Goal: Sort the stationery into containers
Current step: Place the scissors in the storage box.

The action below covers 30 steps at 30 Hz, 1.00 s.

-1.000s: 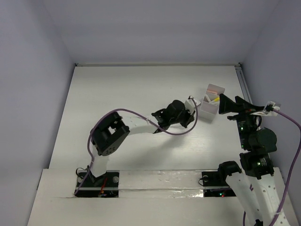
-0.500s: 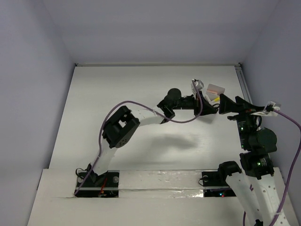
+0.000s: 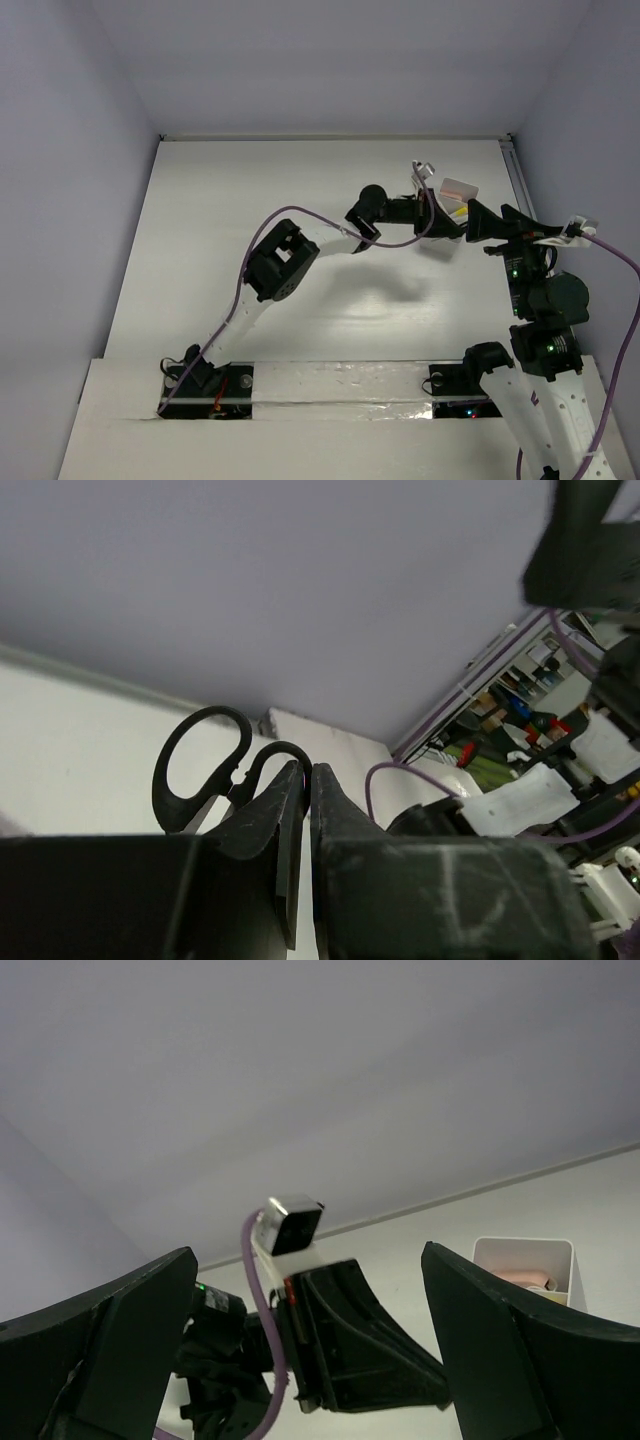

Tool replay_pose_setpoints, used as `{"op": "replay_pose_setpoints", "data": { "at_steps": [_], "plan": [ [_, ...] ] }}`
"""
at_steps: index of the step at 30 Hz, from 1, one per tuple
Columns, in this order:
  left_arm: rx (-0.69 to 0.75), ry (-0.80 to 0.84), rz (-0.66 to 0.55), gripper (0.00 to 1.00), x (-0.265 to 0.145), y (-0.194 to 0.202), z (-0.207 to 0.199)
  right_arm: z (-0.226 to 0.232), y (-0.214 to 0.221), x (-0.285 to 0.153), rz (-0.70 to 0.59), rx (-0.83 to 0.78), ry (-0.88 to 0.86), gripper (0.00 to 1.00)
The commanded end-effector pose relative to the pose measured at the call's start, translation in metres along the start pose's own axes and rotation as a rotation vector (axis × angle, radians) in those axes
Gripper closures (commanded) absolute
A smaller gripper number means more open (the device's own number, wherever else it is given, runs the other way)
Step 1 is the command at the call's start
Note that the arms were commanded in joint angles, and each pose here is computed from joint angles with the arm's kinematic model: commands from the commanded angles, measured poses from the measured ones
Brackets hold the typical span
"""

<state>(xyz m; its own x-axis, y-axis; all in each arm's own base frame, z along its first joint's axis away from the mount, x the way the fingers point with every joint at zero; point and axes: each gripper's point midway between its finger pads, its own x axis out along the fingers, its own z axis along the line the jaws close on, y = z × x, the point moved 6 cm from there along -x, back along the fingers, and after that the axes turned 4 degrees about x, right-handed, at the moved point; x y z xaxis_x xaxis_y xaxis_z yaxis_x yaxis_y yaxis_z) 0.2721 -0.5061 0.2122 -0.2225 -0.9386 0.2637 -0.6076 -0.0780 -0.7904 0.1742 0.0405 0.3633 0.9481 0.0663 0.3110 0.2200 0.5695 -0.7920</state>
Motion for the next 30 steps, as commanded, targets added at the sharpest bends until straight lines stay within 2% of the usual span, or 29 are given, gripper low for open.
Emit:
{"op": "replay_pose_setpoints", "data": {
  "at_steps": [1,7,20,30],
  "plan": [
    [0.195,0.168,-0.071,1.00,0.013,-0.037,-0.035,0.006,-0.014,-0.001,-0.043,-0.007,-0.014,0.00],
    [0.176,0.162,-0.050,1.00,0.025,-0.040,-0.005,0.007,-0.015,-0.001,-0.045,-0.006,-0.020,0.00],
    [0.169,0.122,-0.041,1.00,0.029,-0.038,0.024,0.010,-0.017,-0.003,-0.048,-0.005,-0.036,0.00],
    [0.134,0.052,-0.053,1.00,0.014,-0.029,0.056,0.011,-0.019,-0.005,-0.051,-0.006,-0.047,0.00]
  ]
}}
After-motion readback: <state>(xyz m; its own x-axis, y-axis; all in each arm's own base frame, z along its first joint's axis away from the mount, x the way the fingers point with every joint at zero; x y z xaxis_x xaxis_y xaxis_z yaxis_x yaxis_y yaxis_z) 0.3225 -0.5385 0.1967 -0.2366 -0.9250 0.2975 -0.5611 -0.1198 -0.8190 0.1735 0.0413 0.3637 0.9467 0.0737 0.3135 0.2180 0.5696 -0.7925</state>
